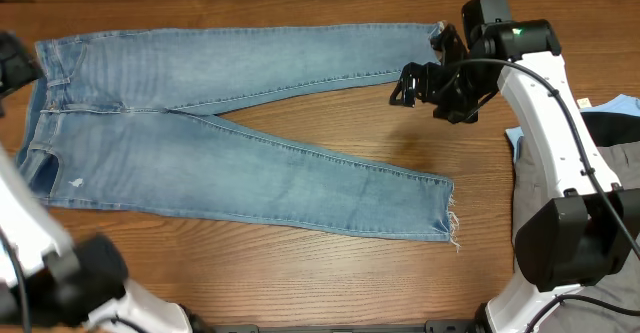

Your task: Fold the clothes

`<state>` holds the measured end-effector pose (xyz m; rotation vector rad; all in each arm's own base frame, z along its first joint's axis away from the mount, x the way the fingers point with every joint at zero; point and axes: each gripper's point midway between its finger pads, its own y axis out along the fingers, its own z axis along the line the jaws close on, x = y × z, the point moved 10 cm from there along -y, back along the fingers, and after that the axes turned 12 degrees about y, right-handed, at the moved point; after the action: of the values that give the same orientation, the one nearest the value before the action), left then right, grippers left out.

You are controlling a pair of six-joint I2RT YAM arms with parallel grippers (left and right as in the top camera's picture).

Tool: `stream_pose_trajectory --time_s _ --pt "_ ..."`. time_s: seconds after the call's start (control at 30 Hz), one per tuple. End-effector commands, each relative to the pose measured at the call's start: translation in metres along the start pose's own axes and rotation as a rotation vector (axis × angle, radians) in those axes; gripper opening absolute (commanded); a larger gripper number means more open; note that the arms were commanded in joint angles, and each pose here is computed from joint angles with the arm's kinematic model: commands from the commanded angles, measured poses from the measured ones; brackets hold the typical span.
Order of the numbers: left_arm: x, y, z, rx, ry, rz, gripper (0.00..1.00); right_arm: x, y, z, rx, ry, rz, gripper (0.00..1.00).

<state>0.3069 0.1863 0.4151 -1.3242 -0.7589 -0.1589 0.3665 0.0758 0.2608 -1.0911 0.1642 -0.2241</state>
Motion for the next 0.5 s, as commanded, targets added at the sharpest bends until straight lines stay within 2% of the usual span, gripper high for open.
stream_pose_trajectory --time_s 0.0,0.23,0.47 --pt "-0.013 -0.045 0.002 0.066 -0.007 -0.045 0.67 -0.008 -0.004 0.005 -0.002 -0.009 0.006 1.00" --pt "-0.049 -0.103 -0.002 0.115 -0.049 -0.054 0.68 -0.035 -0.034 0.021 0.022 -0.071 -0.038 1.00" --pt "-0.073 -0.138 -0.007 0.115 -0.098 -0.083 0.68 -0.083 -0.091 0.032 -0.022 -0.097 -0.223 1.00"
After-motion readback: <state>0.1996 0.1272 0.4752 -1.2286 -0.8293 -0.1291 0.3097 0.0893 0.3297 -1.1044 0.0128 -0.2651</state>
